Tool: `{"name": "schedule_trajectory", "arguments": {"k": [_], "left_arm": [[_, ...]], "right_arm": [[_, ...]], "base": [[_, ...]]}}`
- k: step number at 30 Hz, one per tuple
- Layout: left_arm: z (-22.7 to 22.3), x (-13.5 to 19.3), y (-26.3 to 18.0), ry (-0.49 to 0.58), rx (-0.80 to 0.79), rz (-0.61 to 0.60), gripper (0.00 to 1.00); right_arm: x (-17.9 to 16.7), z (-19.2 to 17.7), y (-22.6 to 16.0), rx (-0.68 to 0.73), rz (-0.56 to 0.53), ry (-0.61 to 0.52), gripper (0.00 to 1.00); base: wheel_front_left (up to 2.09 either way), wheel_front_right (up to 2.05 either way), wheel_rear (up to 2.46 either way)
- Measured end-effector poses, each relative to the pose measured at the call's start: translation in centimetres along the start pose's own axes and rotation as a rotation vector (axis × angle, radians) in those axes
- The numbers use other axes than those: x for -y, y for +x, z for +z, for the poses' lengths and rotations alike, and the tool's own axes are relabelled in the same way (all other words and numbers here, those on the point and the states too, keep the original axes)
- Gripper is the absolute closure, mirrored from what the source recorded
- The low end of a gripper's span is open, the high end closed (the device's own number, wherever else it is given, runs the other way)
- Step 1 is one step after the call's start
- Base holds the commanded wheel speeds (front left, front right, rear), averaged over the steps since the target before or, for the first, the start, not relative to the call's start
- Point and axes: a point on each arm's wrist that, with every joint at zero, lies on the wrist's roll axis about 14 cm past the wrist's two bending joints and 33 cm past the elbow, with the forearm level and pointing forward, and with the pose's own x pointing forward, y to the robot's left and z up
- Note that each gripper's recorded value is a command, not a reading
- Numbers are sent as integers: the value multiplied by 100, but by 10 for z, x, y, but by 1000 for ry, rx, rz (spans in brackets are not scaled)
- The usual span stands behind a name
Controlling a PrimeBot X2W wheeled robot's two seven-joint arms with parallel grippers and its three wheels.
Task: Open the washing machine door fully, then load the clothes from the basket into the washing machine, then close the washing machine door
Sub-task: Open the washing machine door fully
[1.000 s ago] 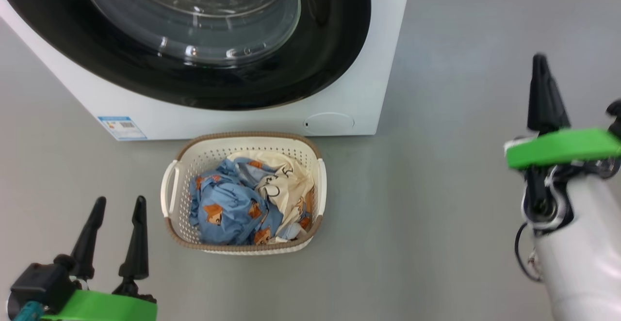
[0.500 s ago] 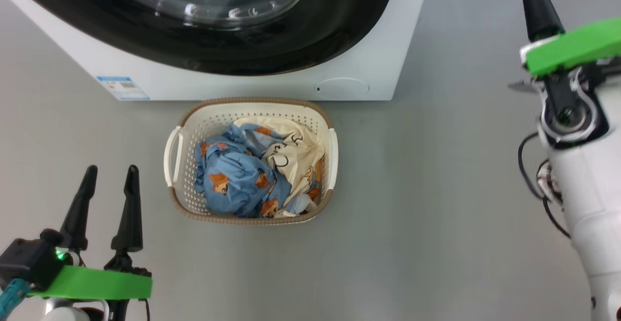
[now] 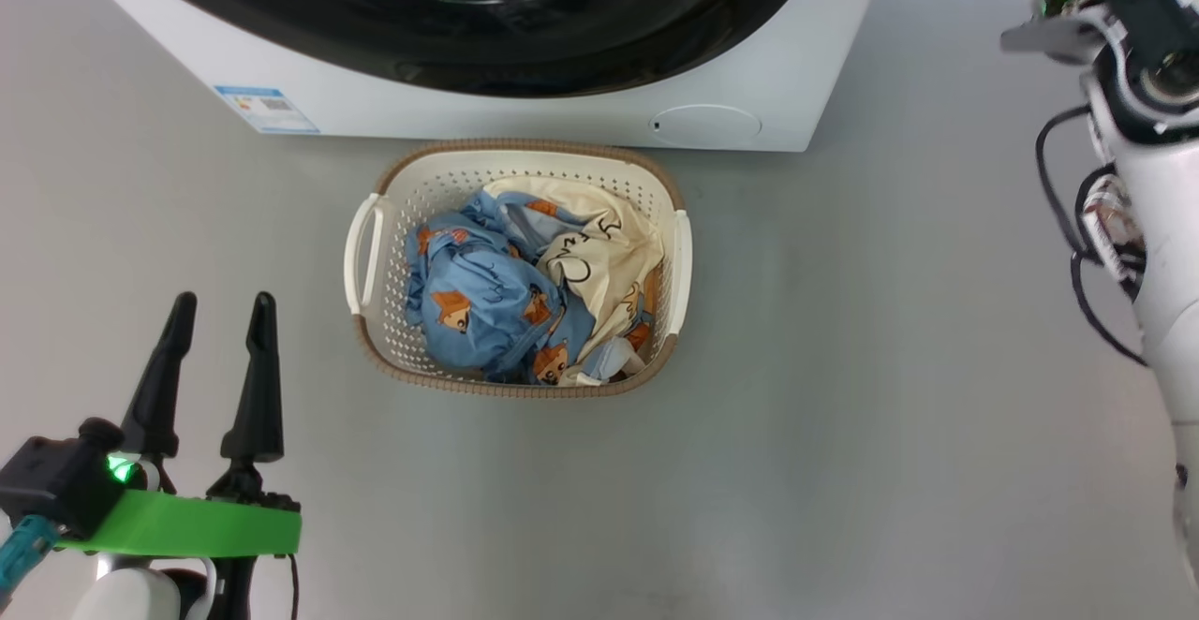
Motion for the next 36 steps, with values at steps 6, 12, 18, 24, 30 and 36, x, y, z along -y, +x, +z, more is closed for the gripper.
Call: {"name": "schedule_trajectory", "arguments": {"k": [6, 12, 18, 24, 30, 36], "left_arm": [[-6, -7, -1, 1, -19, 21, 0], [-11, -10, 3, -3, -30, 31, 0], [-12, -16, 6, -2, -33, 46, 0], [-18, -21, 4, -7, -47, 66, 0], [-17, -22, 8, -11, -41, 71, 0], [-16, -22, 7, -13, -36, 74, 0]], "right_arm": [[13, -6, 17, -79, -27, 42, 100], [19, -12, 34, -136, -44, 41, 100], [23, -20, 49, -164, -51, 47, 100], [26, -29, 62, -200, -57, 38, 100], [24, -41, 71, -247, -51, 37, 100], [24, -46, 71, -281, -62, 35, 100]], "base": [[0, 0, 0], [0, 0, 0], [0, 0, 0], [0, 0, 0], [0, 0, 0], [0, 0, 0]]}}
